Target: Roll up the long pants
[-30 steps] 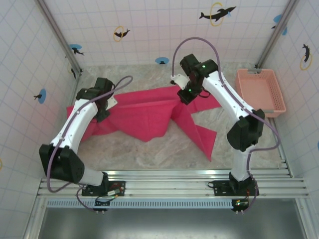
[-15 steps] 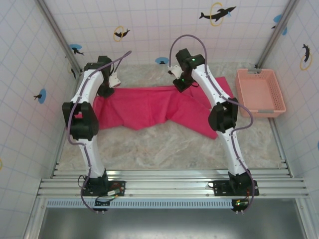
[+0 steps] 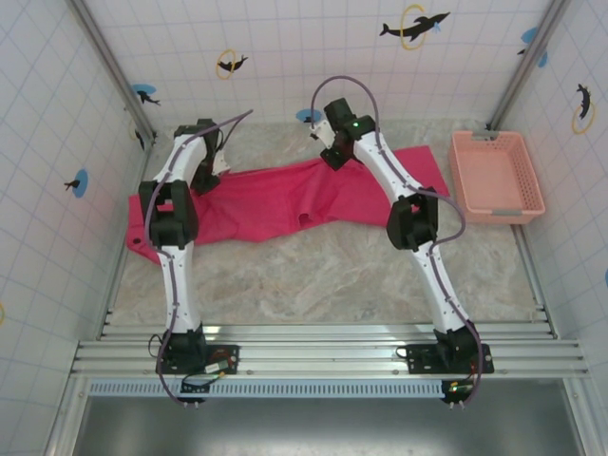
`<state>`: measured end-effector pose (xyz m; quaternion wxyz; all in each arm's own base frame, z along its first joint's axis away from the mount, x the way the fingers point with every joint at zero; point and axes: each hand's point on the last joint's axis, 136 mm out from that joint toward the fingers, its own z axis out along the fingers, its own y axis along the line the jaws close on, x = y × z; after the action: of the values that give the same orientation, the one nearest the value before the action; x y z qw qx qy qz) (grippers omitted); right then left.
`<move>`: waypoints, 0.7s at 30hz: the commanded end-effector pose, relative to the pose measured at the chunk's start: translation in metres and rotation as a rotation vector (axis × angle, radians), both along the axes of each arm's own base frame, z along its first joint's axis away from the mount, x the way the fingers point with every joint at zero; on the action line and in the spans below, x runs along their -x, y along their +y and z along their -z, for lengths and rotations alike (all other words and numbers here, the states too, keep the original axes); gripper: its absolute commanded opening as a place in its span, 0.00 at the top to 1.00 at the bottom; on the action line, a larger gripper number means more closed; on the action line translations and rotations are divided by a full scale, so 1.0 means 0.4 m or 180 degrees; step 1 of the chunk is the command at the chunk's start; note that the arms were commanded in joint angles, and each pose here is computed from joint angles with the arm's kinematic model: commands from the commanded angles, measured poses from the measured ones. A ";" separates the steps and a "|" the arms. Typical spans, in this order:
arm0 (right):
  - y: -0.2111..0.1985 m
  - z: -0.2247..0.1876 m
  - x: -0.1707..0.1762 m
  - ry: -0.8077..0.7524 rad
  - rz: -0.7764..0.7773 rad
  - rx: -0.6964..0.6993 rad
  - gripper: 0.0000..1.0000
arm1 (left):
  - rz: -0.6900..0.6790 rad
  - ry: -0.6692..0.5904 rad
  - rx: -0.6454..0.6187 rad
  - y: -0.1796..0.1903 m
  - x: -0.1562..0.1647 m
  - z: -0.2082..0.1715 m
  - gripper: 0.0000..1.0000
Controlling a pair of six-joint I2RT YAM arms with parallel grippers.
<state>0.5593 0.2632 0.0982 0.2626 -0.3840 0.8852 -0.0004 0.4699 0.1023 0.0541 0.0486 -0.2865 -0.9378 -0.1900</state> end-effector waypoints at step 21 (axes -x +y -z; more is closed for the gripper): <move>-0.273 -0.308 0.006 -0.0467 0.0952 -0.0037 0.18 | -0.0492 -0.0653 -0.0429 0.073 0.076 -0.257 0.03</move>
<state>0.5647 0.2020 0.1730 0.3048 -0.3166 0.8953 -0.0726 0.4622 0.1302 0.1019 0.0077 -0.2035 -0.9528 -0.2254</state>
